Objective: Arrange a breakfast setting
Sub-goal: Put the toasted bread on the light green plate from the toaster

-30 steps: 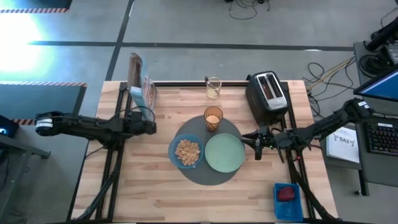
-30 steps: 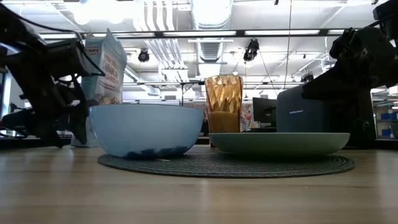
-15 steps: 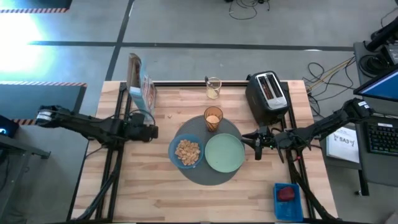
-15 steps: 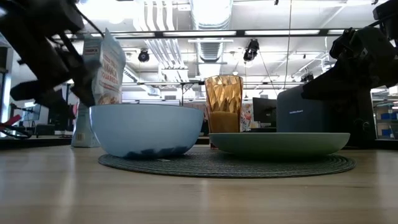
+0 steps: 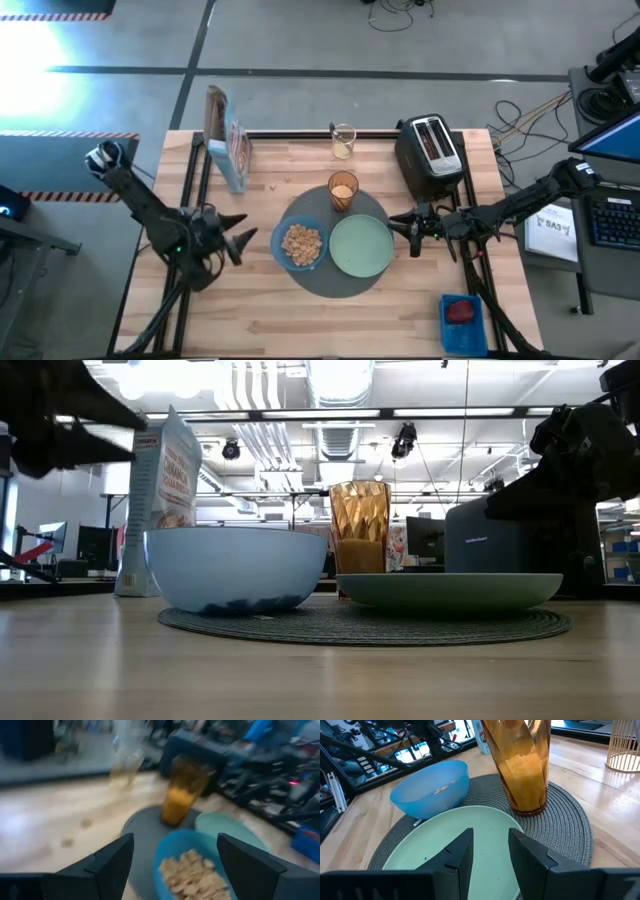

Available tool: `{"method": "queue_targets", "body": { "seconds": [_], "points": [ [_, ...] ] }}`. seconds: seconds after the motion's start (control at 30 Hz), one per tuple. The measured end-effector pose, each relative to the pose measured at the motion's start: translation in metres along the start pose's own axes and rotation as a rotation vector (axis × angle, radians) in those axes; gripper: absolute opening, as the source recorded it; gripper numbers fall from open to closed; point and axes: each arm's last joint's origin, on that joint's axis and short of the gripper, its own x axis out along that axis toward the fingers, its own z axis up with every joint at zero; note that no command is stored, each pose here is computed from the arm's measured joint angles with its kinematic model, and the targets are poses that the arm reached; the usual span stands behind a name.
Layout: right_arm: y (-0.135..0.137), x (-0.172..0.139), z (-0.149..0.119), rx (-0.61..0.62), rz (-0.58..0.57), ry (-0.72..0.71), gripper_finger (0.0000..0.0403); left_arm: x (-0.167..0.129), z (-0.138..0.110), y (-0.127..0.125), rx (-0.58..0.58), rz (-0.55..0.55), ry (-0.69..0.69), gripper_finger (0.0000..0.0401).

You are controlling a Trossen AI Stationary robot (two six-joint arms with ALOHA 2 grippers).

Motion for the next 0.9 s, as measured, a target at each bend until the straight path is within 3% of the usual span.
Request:
{"method": "queue_targets", "body": {
  "seconds": [0.17,0.43,0.57,0.9],
  "points": [
    [0.0,0.0,0.0,0.0,0.0,0.0,0.0114,-0.01,-0.004,-0.017,0.17,-0.05,-0.055,0.027],
    [0.0,0.0,0.0,0.0,0.0,0.0,0.0114,-0.01,-0.005,-0.048,0.328,-0.015,-0.122,0.027],
    [0.0,0.0,0.0,0.0,0.0,0.0,0.0114,-0.009,-0.001,-0.057,0.362,0.03,-0.216,0.027],
    [0.0,0.0,0.0,0.0,0.0,0.001,0.0114,-0.004,0.007,-0.064,0.32,0.057,-0.222,0.027]
  ]
}}
